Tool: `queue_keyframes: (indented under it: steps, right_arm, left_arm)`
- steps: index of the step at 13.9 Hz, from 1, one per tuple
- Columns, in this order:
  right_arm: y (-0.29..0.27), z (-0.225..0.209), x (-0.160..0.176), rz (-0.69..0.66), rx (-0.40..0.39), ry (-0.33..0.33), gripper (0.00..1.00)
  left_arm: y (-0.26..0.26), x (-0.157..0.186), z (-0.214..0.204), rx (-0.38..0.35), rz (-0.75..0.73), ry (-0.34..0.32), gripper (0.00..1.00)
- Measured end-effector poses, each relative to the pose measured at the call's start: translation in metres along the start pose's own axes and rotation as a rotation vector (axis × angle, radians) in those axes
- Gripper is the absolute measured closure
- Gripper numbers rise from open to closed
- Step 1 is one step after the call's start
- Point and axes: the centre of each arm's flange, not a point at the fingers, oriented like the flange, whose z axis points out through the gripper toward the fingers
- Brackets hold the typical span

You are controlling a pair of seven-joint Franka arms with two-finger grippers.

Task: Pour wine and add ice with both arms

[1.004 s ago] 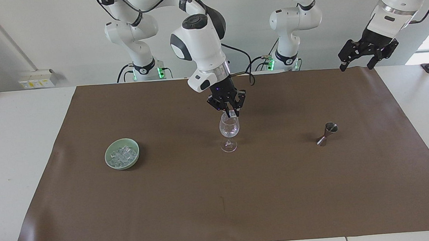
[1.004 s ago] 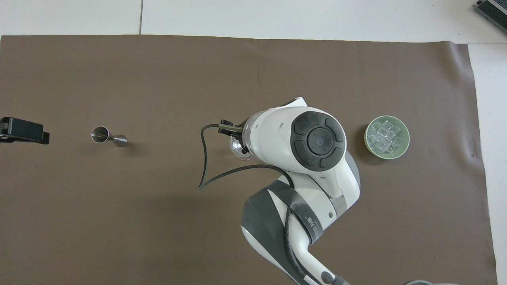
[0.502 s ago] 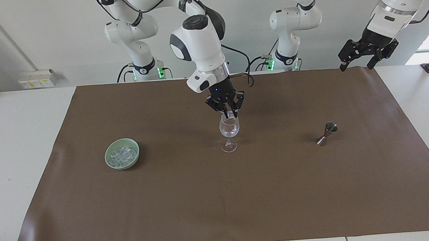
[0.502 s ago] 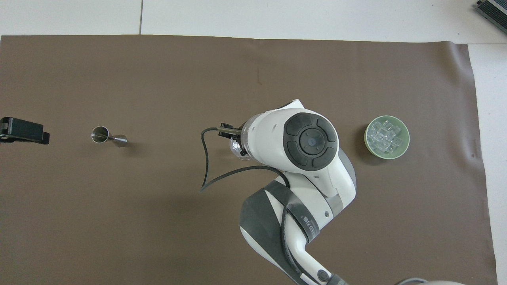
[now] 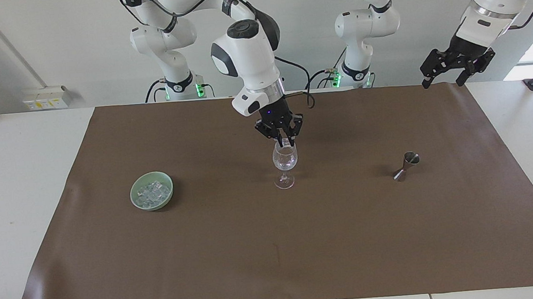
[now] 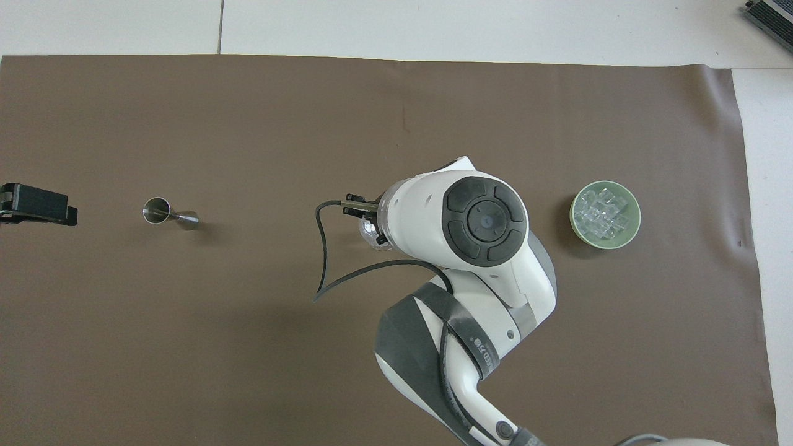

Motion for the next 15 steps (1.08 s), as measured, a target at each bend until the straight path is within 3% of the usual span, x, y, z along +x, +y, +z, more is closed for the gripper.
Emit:
queue_keyframes:
  steps: [1,3,10,12,14,15]
  right_arm:
    - [0.000,0.000,0.000,0.000,0.000,0.000,0.70]
    - [0.000,0.000,0.000,0.000,0.000,0.000,0.56]
    - [-0.002,-0.007,0.003,0.001,0.011,0.011,0.45]
    - [0.000,-0.016,0.011,0.009,0.018,0.030,0.30]
    - [0.012,-0.031,0.028,0.013,0.000,0.080,0.05]
    - [0.020,-0.040,0.036,0.013,-0.018,0.107,0.00]
  left_arm:
    - [0.000,0.000,0.000,0.000,0.000,0.000,0.00]
    - [0.000,0.000,0.000,0.000,0.000,0.000,0.00]
    - [0.000,0.000,0.000,0.000,0.000,0.000,0.00]
    - [0.000,0.000,0.000,0.000,0.000,-0.001,0.00]
    - [0.000,0.000,0.000,0.000,0.000,-0.001,0.00]
    - [0.000,0.000,0.000,0.000,0.000,-0.002,0.00]
